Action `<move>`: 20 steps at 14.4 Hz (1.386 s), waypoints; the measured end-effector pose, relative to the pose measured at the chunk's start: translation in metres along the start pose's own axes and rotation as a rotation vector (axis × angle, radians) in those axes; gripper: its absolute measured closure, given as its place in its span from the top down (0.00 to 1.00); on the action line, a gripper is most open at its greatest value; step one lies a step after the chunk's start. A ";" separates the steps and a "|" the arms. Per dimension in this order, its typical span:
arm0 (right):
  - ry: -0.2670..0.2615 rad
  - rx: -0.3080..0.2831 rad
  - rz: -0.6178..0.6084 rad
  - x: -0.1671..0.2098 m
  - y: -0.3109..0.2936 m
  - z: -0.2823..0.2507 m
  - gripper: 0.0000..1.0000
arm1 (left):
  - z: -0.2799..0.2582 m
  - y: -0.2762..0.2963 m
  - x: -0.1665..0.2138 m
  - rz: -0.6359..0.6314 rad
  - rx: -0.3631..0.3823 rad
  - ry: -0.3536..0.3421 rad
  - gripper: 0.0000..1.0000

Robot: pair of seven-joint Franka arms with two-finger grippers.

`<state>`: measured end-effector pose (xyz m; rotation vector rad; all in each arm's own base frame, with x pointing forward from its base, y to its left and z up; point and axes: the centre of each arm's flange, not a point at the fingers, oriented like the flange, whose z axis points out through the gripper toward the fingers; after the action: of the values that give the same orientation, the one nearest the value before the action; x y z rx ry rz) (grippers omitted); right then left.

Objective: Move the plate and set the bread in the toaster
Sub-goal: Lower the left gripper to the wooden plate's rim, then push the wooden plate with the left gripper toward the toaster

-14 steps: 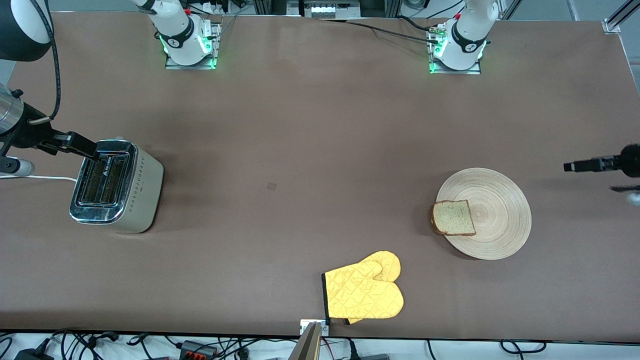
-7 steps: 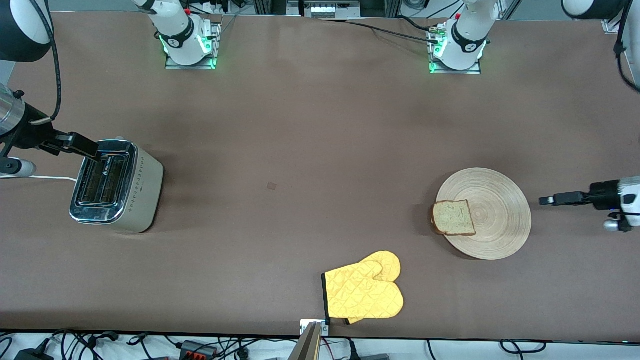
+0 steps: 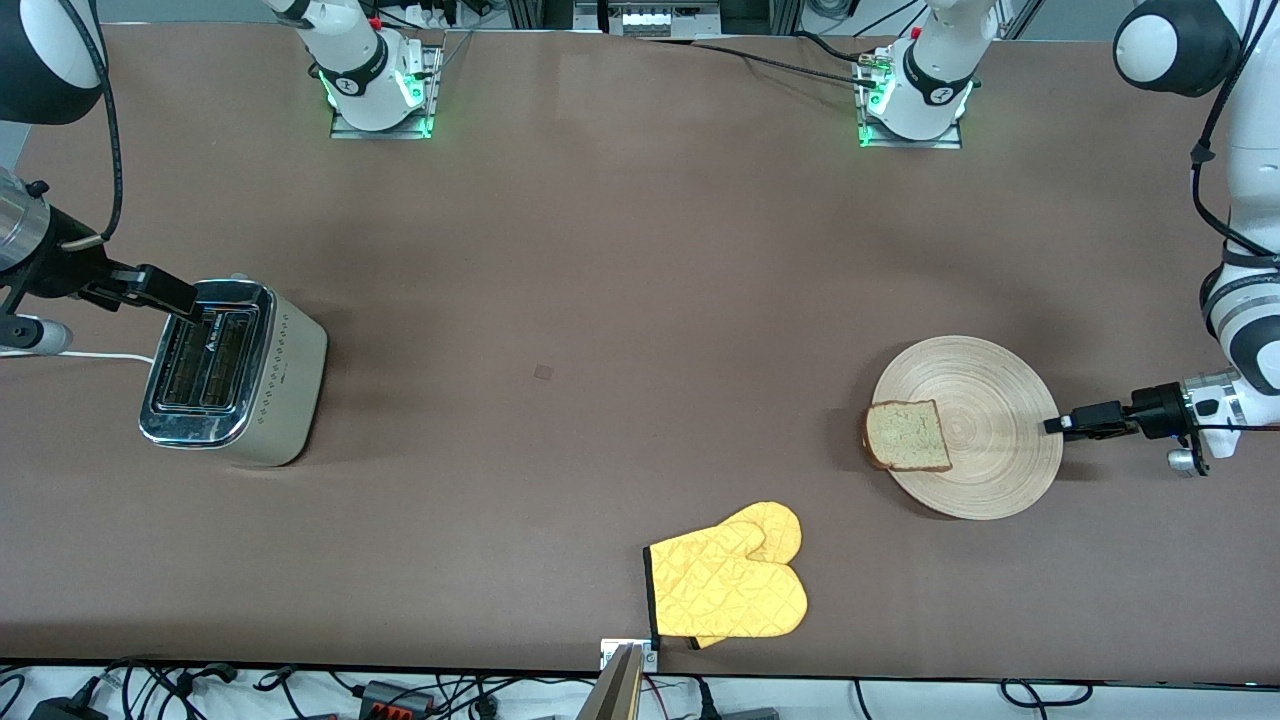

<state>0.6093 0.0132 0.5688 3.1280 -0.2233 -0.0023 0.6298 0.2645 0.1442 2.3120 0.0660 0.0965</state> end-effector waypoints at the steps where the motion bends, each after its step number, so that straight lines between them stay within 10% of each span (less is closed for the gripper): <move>1: 0.000 0.000 0.000 0.000 0.000 0.000 1.00 | 0.001 -0.004 -0.002 -0.005 -0.002 0.000 0.67; 7: 0.000 0.000 0.000 0.000 0.000 0.000 1.00 | 0.000 0.000 -0.001 -0.008 -0.040 0.000 0.13; 14: 0.000 0.000 0.000 0.000 0.000 0.000 1.00 | 0.010 0.029 0.002 -0.086 -0.136 -0.099 0.10; 20: 0.000 0.000 0.000 0.000 0.000 0.000 1.00 | 0.101 0.163 0.039 0.014 -0.212 -0.248 0.10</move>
<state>0.6093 0.0130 0.5688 3.1280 -0.2238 -0.0024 0.6804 0.0835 0.1981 2.0952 -0.0836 -0.1691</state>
